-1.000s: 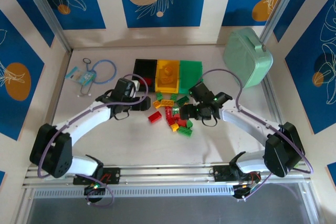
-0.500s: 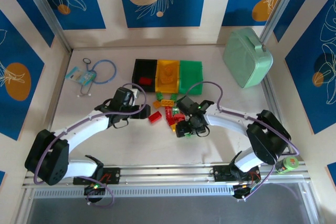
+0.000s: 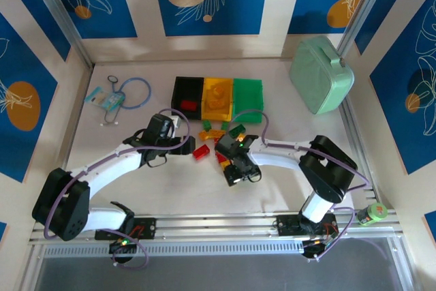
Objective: Sort the legos into containers by color
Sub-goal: Pick up the lego from the bottom-center of the table.
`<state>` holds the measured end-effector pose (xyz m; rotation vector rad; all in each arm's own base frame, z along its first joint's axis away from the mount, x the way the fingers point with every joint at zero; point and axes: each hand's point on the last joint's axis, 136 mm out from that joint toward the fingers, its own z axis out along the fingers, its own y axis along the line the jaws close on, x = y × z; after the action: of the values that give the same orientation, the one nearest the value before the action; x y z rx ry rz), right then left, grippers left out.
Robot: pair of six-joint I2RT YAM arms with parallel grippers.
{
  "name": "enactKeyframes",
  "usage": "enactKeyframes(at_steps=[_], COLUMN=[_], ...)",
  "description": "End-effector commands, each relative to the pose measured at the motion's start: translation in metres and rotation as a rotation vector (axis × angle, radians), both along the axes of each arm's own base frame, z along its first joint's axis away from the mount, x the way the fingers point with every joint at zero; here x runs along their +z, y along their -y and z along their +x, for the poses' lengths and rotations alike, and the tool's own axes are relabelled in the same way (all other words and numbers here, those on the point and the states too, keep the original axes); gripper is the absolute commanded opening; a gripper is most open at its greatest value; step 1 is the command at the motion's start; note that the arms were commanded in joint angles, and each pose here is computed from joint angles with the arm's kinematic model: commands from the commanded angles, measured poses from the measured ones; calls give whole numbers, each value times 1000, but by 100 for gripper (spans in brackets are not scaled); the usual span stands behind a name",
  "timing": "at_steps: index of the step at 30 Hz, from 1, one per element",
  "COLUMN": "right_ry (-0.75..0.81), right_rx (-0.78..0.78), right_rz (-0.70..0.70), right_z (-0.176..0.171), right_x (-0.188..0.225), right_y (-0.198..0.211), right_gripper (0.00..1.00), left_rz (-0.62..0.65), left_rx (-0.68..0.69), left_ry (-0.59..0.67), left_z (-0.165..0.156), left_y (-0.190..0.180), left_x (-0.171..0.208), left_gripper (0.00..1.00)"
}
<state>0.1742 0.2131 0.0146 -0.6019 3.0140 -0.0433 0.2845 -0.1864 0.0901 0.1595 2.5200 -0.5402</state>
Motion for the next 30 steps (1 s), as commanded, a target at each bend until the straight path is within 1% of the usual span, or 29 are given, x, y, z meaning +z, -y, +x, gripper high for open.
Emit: enactKeyframes(at_steps=[1,4,7,13,17,22,24,26,30], right_ry=[35,61,70,54,36,27,26,23,26], right_rx=[13,5,26,58,68,73,71,66,53], right_rz=[-58,-53,-24,12,34,23,17,14,2], right_z=[5,12,20,28,26,17,12,8,1], right_x=[-1,4,8,4,0,-1,-1,1,5], right_y=[5,7,0,-11,-18,-18,-16,-15,-10], right_gripper=[72,76,79,79,76,65,59,52,42], left_rz=[-2,-3,-5,2,6,13,16,14,12], left_rx=[-19,-20,-21,-19,-18,-20,-20,-22,-23], left_ry=[7,7,4,8,9,12,11,10,7], left_z=[-2,-1,-1,0,-2,-1,-1,0,1], left_y=[3,4,4,3,2,1,1,2,3], left_x=[-2,-3,-4,-4,-4,-4,-5,-5,-6], left_gripper=[89,89,89,89,88,88,87,87,87])
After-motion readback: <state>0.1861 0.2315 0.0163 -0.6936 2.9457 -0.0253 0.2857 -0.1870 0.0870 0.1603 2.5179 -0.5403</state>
